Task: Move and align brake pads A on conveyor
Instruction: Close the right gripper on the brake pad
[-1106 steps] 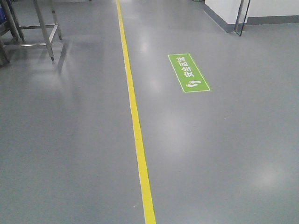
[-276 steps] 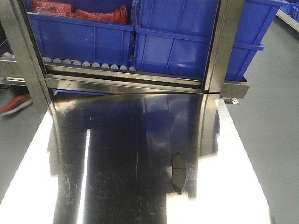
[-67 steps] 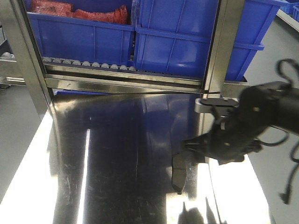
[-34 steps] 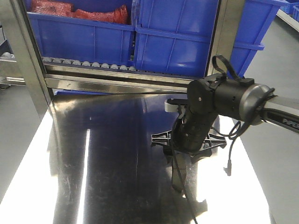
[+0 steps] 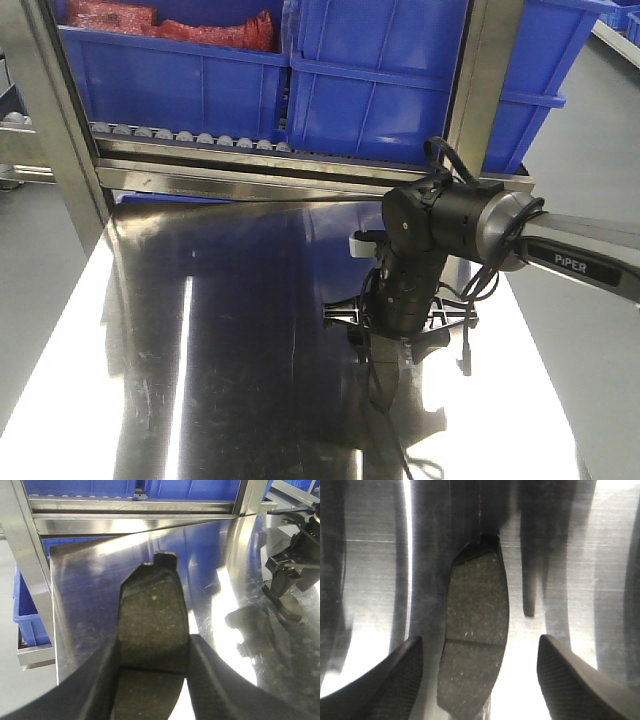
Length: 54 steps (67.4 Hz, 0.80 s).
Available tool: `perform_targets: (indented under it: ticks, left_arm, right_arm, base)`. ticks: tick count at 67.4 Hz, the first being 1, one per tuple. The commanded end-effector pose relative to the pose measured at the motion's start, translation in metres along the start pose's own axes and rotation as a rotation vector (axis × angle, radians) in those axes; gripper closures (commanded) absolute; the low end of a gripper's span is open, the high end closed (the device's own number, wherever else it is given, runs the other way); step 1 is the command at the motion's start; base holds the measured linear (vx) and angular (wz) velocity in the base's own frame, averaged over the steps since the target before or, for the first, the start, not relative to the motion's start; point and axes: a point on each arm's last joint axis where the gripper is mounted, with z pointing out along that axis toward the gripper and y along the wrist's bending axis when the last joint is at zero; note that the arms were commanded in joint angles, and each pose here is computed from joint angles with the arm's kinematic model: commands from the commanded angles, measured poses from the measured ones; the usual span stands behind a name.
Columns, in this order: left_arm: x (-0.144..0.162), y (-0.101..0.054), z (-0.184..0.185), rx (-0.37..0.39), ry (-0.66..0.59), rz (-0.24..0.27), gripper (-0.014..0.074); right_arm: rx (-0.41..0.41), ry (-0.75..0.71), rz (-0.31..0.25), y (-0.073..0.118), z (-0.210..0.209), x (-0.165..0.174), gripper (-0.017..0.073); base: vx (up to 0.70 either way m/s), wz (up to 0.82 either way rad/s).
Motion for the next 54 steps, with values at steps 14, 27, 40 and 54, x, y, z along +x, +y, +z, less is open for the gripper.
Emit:
perform_targets:
  ticks: [14,27,40,54]
  left_arm:
    - [-0.017,-0.002,-0.004,0.019,-0.117,0.002,0.0599]
    - [-0.017,-0.002,-0.004,0.019,-0.117,0.002,0.0599]
    - [-0.017,-0.002,-0.004,0.019,-0.117,0.002,0.0599]
    - [-0.017,-0.002,-0.004,0.019,-0.117,0.002,0.0599]
  right_arm:
    - [-0.031,-0.085,0.000,0.002,-0.016,-0.008,0.0085]
    - [-0.021,-0.066,-0.001,0.002,-0.009,-0.009,0.0086]
    - [-0.024,-0.072,-0.004,0.003,-0.007,-0.010,0.0164]
    - [-0.026,-0.076,-0.005,0.003,-0.009,-0.010,0.0480]
  base:
    - [0.00,0.00]
    - [0.00,0.00]
    - [0.00,0.00]
    - [0.00,0.00]
